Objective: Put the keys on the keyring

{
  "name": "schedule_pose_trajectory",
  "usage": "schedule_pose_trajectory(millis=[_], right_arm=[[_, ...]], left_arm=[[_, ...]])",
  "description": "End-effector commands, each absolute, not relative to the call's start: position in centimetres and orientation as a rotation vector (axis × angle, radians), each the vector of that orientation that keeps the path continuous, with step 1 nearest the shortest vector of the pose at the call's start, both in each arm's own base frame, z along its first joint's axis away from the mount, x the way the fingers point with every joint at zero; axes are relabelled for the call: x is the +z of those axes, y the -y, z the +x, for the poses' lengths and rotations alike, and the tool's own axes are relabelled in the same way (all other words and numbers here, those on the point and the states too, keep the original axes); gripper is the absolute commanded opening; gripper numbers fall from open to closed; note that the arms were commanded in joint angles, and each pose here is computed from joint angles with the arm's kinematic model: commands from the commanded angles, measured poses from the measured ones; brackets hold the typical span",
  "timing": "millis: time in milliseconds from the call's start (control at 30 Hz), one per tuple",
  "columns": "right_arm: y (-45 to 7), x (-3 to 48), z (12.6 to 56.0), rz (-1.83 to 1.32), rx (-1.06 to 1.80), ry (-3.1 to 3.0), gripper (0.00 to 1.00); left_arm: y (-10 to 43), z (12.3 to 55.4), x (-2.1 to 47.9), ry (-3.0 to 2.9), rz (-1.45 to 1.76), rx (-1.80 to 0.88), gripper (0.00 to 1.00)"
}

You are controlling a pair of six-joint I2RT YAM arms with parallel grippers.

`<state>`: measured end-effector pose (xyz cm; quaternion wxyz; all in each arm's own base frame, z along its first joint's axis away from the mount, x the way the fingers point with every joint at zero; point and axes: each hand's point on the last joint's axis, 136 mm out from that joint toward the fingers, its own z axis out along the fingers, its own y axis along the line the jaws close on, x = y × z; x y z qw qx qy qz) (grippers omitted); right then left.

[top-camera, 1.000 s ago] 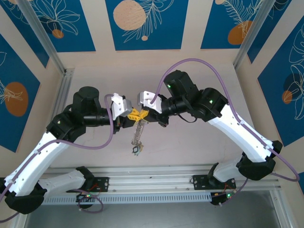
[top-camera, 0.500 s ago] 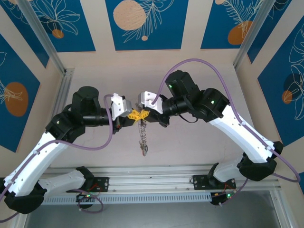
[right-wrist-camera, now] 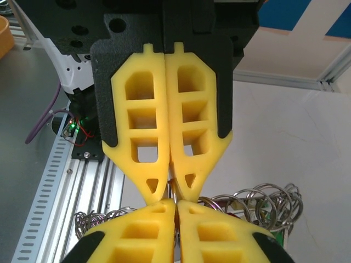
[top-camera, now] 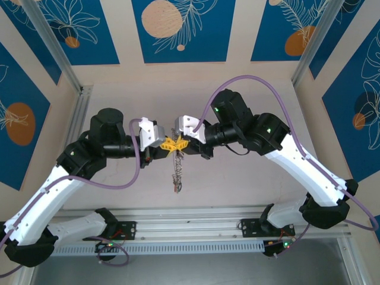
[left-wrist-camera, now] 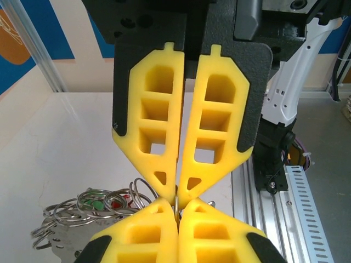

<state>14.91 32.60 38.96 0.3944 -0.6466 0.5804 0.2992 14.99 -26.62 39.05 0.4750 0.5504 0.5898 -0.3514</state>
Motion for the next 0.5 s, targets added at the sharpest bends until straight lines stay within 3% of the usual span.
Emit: schedule_pose_trajectory(millis=[0,233,467], right_arm=[[-32.1,41.2,13.2,-1.615,0.835,-1.363,0.18],[-30.7,40.5,12.6,-1.579,0.880,-1.380,0.26],[-30.3,40.1,11.9,-1.555,0.998,-1.376,0.20]], left_arm=[[26.4,14.5,40.3,-1.378,1.330,-0.846,0.00],[26.3,14.0,40.8,-1.353,1.326,-0.866,0.00],[26.4,13.1,42.5,-1.284,1.309,-0.928,0.00]])
